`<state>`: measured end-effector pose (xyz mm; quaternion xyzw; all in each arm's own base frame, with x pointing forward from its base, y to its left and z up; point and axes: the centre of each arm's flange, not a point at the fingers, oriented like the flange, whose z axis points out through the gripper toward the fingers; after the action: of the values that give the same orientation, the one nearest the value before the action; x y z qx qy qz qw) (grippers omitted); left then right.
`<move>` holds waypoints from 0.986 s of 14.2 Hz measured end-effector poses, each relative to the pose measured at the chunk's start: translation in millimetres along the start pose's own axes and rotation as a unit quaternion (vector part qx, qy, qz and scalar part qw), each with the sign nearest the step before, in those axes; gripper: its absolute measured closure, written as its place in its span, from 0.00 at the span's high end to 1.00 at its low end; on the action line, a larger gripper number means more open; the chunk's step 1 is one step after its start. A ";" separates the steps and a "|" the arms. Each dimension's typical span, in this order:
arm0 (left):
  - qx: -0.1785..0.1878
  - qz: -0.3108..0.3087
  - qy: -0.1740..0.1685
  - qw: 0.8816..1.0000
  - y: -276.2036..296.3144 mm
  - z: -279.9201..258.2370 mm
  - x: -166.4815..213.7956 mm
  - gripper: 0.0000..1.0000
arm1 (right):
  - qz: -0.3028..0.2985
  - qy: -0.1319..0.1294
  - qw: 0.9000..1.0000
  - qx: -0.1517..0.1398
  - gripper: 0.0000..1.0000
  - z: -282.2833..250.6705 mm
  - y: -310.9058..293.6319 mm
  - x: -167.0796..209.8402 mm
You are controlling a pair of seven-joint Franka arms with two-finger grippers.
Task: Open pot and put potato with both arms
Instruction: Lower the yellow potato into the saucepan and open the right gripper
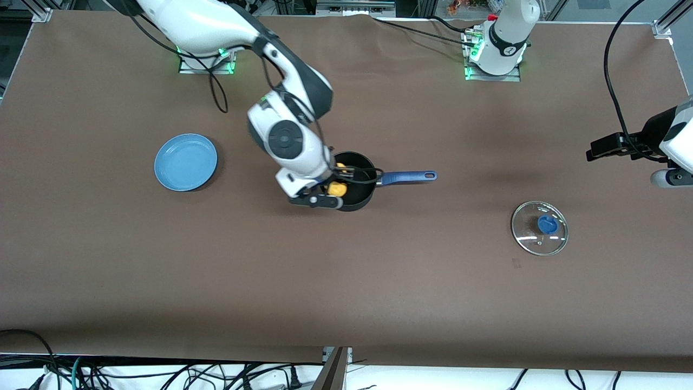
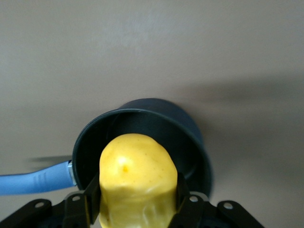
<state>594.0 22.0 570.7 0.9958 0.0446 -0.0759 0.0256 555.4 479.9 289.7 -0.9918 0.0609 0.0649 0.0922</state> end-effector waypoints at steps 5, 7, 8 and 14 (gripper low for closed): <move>-0.001 -0.013 0.002 1.000 -8.7 -3.0 -1.3 1.00 | -0.018 -0.020 0.999 -0.034 0.63 78.4 -7.1 -19.1; -0.002 -0.018 0.002 1.000 -15.0 -3.3 -1.2 1.00 | -0.025 -0.014 0.999 -0.042 0.63 94.4 -5.6 -19.5; -0.002 -0.019 0.002 1.000 -16.0 -3.4 -1.2 1.00 | -0.027 -0.013 0.999 -0.046 0.63 97.5 -4.8 -19.5; -0.002 -0.018 0.002 1.000 -15.4 -3.4 -1.2 1.00 | -0.028 0.004 0.999 -0.038 1.00 70.9 -12.1 -11.0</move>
<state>591.9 37.4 573.6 0.9949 0.0630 -0.0742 0.0262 537.8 506.4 224.3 -0.9961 0.0309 0.0601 0.0562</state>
